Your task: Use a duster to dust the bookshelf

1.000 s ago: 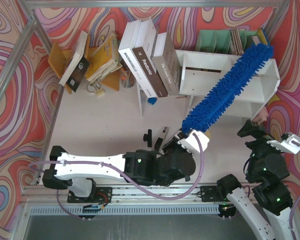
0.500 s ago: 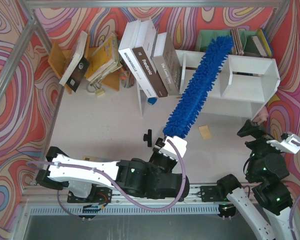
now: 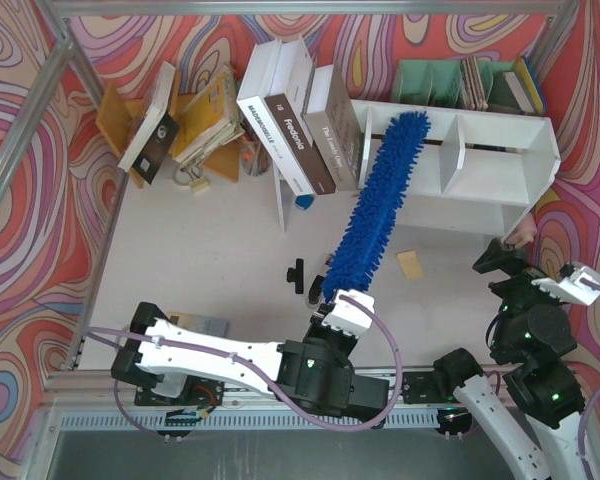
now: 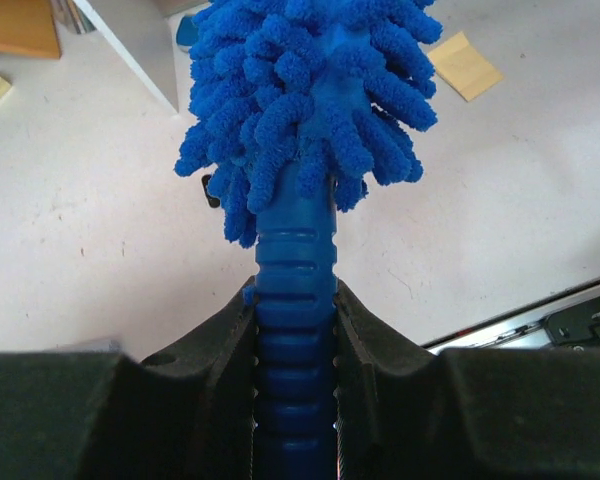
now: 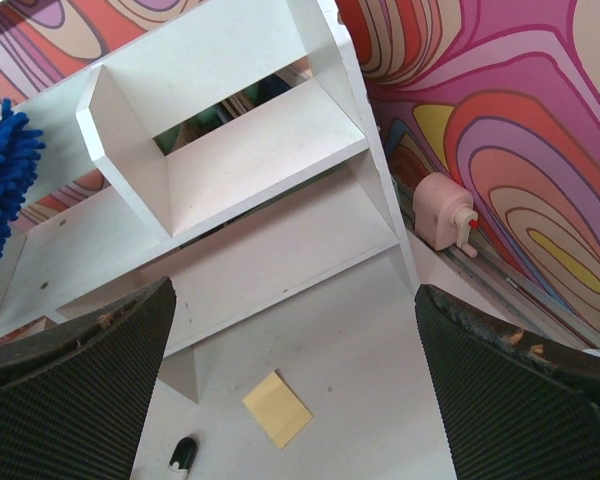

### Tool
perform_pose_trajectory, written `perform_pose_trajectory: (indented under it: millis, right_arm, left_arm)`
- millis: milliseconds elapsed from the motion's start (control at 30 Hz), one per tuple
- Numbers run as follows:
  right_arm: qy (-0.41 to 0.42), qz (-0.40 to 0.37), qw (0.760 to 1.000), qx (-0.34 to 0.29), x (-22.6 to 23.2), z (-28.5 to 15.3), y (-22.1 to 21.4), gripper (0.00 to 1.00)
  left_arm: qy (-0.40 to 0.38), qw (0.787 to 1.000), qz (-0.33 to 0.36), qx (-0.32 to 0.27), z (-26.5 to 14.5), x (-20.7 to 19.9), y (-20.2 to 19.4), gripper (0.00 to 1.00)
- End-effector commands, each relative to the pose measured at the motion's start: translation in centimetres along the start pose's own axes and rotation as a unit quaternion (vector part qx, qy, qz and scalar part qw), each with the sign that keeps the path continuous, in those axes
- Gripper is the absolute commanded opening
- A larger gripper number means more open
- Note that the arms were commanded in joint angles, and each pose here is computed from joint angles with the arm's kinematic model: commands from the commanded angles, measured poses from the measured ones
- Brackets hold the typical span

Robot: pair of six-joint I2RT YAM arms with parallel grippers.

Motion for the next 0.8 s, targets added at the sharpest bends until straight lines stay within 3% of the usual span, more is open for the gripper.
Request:
perform_pose_trajectory:
  millis: [0, 533, 767]
  right_arm:
    - [0.002, 0.001, 1.0, -0.005, 0.3, 0.2, 0.1, 0.91]
    - [0.007, 0.002, 1.0, -0.005, 0.4, 0.2, 0.1, 0.91]
    - [0.006, 0.002, 1.0, -0.006, 0.3, 0.2, 0.1, 0.91]
  left_arm:
    - [0.023, 0.999, -0.031, -0.005, -0.2, 0.8, 0.4, 0.0]
    - [0.026, 0.996, -0.007, 0.084, 1.4, -0.8, -3.9, 0.0]
    - [-0.016, 0.996, 0.036, 0.079, 1.8, -3.1, -3.2, 0.0]
Point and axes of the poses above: each gripper's point midway between its finger pads, its own z axis out along the fingers, its own x axis along the line the jaws close on, y = z × x, the point moved 1 cm from there along -z, back along the fingers, and after that the axes turned 11 degrees about z, right-handed, at the moved point
